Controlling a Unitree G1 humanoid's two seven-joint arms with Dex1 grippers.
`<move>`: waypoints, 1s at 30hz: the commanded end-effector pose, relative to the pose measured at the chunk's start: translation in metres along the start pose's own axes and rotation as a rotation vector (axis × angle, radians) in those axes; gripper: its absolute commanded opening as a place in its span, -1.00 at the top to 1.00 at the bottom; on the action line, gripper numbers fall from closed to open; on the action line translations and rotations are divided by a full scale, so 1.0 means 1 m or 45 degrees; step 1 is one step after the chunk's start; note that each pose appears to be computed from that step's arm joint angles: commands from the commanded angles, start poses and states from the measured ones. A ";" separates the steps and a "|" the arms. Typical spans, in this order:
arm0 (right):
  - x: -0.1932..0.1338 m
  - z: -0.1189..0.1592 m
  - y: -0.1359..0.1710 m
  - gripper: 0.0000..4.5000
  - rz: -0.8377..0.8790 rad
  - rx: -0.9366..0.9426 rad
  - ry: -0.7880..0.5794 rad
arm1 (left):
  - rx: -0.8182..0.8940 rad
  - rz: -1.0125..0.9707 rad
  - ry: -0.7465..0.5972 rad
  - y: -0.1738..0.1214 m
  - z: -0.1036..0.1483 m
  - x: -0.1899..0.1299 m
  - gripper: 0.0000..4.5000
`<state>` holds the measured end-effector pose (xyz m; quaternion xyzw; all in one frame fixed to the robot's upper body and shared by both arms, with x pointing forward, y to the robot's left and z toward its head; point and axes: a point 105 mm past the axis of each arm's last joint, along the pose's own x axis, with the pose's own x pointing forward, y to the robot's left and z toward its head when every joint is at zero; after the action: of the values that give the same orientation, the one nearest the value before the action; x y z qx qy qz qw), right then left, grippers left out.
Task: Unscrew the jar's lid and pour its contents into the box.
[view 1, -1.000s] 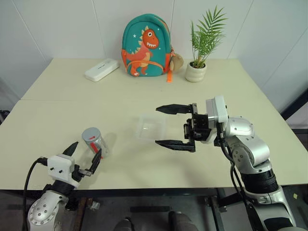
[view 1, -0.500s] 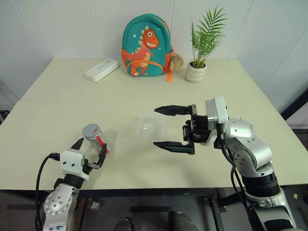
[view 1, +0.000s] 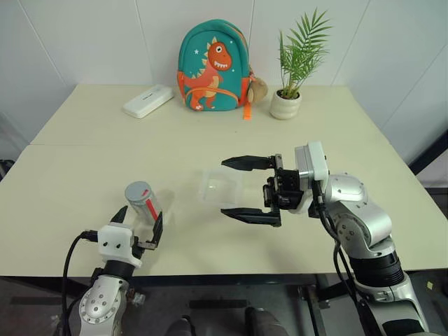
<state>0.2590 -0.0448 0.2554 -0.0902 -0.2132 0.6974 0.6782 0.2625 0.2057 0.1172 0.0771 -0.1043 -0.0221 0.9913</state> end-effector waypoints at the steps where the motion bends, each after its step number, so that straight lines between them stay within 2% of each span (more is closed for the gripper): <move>1: 0.004 0.009 0.006 -1.00 0.048 -0.018 -0.040 | 0.027 0.063 -0.036 0.003 0.011 -0.003 -0.98; 8: 0.004 0.008 0.008 -1.00 0.070 0.009 -0.035 | -0.008 0.182 -0.044 0.004 0.015 -0.004 -0.98; 20: 0.006 0.008 0.009 -1.00 0.077 0.020 -0.039 | -0.020 0.203 -0.048 -0.012 0.024 0.014 -0.98; 30: 0.004 0.004 0.007 -1.00 0.050 0.060 -0.042 | -0.024 0.317 -0.073 -0.008 0.032 0.027 -0.98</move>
<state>0.2572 -0.0414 0.2511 -0.0714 -0.1931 0.7116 0.6717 0.2842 0.1887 0.1414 0.0490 -0.1217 0.0855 0.9877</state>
